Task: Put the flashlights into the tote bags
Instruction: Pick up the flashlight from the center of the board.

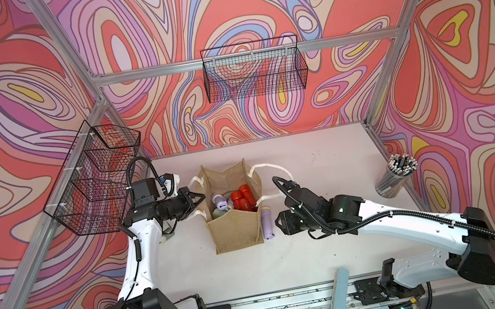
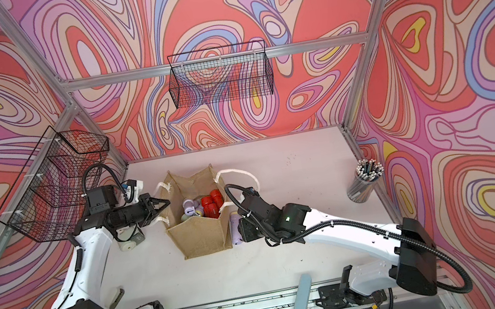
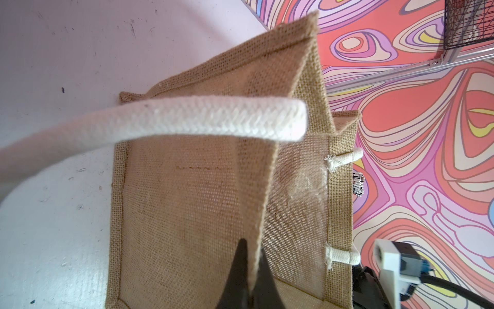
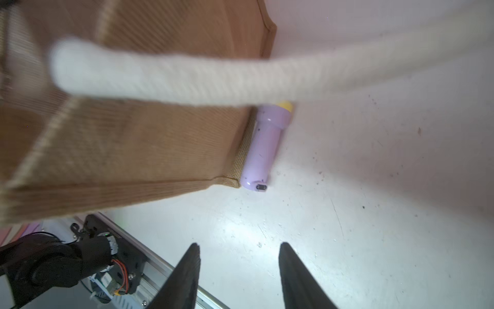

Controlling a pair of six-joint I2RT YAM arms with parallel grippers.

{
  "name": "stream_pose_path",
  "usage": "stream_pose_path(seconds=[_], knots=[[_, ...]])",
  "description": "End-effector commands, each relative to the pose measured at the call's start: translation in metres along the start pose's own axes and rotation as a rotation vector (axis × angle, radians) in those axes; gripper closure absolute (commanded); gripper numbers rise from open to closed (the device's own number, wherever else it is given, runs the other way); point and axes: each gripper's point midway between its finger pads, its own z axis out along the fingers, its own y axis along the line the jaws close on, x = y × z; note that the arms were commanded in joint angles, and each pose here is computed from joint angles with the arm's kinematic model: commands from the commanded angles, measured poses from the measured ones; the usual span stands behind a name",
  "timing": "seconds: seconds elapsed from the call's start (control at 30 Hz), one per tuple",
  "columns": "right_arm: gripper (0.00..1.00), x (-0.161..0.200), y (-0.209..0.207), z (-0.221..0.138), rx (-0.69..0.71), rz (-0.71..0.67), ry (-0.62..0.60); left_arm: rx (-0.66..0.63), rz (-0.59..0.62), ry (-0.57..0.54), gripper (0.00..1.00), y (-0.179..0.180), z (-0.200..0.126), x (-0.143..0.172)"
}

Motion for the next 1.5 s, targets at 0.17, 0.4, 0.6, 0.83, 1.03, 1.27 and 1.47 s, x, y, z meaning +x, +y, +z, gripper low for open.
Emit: stream_pose_path(seconds=[0.17,0.4,0.6,0.83,1.03,1.27,1.47], knots=[[0.52,0.021,-0.015,0.042,-0.012,0.126,-0.024,0.026,0.040,-0.010,1.00,-0.009,-0.004,0.000],[0.50,0.032,-0.011,0.077,-0.001,0.144,0.042,0.015,0.050,-0.011,1.00,-0.008,-0.005,0.000],[0.46,0.033,-0.016,0.091,0.056,0.152,0.063,0.017,0.049,-0.010,1.00,-0.008,-0.005,0.000],[0.36,0.027,-0.020,0.098,0.114,0.142,0.059,0.021,0.048,-0.008,1.00,-0.008,-0.005,0.001],[0.31,0.026,-0.020,0.110,0.162,0.105,0.101,0.020,0.043,-0.005,1.00,-0.007,-0.004,0.001],[0.28,0.019,-0.020,0.115,0.217,0.072,0.112,0.022,0.042,-0.004,1.00,-0.007,-0.003,0.001],[0.29,0.025,-0.028,0.129,0.284,0.047,0.154,0.026,0.042,-0.004,1.00,-0.008,-0.003,0.001]])
